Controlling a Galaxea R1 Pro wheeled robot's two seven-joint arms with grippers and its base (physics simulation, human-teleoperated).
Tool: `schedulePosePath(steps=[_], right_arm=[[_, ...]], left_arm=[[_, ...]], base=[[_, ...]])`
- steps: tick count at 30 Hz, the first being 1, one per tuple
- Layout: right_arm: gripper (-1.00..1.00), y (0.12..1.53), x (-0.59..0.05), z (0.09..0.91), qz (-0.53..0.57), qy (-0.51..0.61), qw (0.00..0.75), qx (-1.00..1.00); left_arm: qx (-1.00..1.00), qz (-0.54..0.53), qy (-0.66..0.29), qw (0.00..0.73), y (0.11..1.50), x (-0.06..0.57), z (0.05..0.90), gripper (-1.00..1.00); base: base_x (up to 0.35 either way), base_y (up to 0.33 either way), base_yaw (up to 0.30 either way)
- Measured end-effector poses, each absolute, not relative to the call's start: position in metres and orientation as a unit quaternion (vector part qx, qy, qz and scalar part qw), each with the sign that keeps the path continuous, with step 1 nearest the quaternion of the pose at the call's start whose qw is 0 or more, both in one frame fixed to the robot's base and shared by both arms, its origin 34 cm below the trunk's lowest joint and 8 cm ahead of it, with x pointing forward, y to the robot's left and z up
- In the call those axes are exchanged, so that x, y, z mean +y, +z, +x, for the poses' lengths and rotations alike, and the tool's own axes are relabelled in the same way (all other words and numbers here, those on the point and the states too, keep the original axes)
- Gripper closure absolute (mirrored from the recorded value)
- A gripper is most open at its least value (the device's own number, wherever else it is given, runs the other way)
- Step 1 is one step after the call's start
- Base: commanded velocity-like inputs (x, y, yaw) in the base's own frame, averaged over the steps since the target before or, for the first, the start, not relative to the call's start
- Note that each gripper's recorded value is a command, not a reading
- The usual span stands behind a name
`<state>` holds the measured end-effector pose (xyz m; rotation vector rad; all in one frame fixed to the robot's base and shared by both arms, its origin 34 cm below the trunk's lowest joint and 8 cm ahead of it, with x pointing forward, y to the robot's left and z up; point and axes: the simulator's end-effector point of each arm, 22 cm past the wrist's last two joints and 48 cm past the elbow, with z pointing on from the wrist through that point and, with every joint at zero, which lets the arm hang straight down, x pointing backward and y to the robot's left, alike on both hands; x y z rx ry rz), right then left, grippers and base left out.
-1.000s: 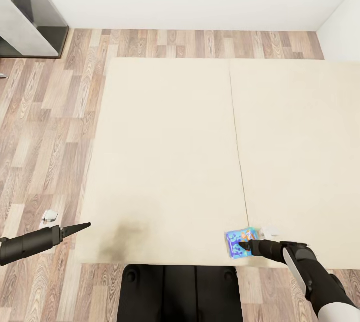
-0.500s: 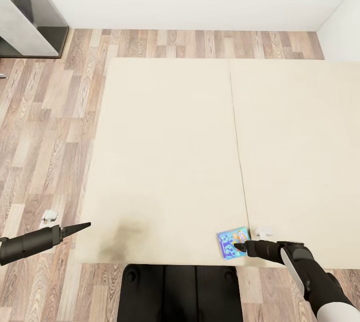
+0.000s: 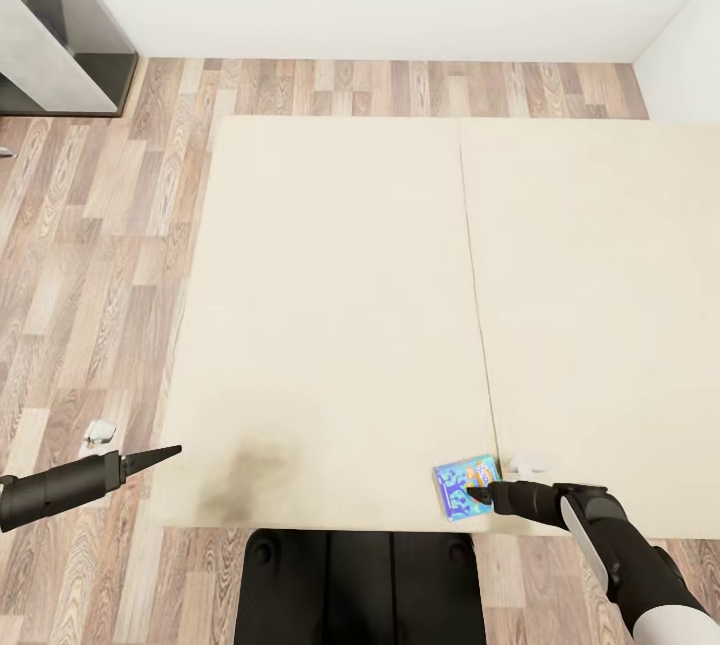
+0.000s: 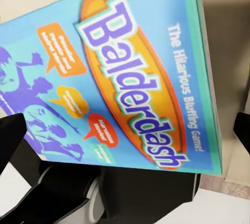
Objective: Put all the toys in the child's room - the three board games (two on the bed and one on the table), the two jigsaw puzzles on the table, and the tennis ball on the table - inside the toy box on the table in the child's room.
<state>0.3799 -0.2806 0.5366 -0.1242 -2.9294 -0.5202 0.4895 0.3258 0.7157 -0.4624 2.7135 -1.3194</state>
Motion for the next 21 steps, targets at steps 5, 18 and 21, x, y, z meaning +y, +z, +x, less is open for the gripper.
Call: schedulePosePath(steps=[5, 18, 21], right_arm=[[-1.0, 0.537, -0.279, 0.382, -0.043, -0.176, 0.079, -0.98], [-1.0, 0.536, -0.272, 0.398, -0.042, -0.181, 0.068, -0.98], [-1.0, 0.535, -0.271, 0.399, -0.042, -0.182, 0.068, -0.98]], left_arm=[[0.888, -0.151, -0.432, 0.044, 0.716, 0.326, 0.489, -1.0], [0.888, -0.151, -0.432, 0.044, 0.716, 0.326, 0.489, -1.0], [0.888, -0.151, -0.432, 0.044, 0.716, 0.326, 0.489, -1.0]], base=[[0.0, 0.0, 0.0], [0.0, 0.0, 0.0], [0.0, 0.0, 0.0]])
